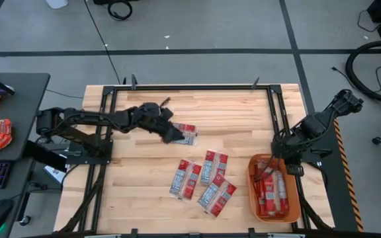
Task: Sort popcorn bags into baskets
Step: Put the red popcorn bag into the orange bin
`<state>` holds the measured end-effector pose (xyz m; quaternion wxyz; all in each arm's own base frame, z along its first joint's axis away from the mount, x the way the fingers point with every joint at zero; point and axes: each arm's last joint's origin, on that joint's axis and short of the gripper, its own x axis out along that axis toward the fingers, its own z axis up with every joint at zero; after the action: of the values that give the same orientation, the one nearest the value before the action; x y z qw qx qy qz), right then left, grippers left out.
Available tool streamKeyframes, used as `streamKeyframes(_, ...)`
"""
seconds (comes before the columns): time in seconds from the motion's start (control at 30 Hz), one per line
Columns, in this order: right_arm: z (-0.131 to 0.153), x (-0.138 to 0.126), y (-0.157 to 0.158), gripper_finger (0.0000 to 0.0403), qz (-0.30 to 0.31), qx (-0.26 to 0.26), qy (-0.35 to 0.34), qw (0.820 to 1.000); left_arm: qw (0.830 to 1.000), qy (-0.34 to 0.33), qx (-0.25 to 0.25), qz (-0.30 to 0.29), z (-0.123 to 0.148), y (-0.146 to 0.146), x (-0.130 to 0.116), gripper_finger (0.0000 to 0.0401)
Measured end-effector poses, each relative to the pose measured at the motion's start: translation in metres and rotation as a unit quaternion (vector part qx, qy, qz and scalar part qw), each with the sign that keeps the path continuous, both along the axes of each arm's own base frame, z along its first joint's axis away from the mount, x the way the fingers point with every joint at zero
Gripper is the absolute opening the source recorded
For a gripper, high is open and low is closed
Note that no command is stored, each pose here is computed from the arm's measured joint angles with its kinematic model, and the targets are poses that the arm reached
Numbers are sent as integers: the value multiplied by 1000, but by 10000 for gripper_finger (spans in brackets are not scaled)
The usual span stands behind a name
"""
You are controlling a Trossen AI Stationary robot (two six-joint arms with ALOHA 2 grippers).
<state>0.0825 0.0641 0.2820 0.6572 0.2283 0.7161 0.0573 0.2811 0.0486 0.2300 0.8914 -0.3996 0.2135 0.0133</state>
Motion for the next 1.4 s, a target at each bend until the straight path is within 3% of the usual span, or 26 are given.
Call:
streamKeyframes(0.13,1,5,0,113,-42,16,-2,999,996,74,51,24,-13,-4,-5,281)
streamKeyframes(0.33,12,33,10,107,-69,65,-161,982,988,117,87,47,-20,1,-10,281)
streamKeyframes(0.47,24,53,14,99,-91,70,-284,952,978,190,39,73,-31,12,-22,280)
streamKeyframes(0.63,28,79,11,94,-132,17,-380,916,959,267,-12,96,-47,33,-35,266)
streamKeyframes(0.9,5,126,-2,94,-165,-41,-363,916,958,266,51,95,-45,42,-29,239)
streamKeyframes(1.03,-3,144,-6,94,-171,-46,-368,913,944,311,90,60,-43,49,-12,229)
streamKeyframes(1.2,-8,161,-12,94,-164,-14,-377,912,916,372,147,7,-53,62,9,222)
streamKeyframes(1.27,-11,165,-14,94,-169,-11,-374,912,907,392,152,-13,-56,69,14,222)
streamKeyframes(1.4,-13,169,-15,94,-173,-13,-375,911,906,400,134,-43,-57,91,18,222)
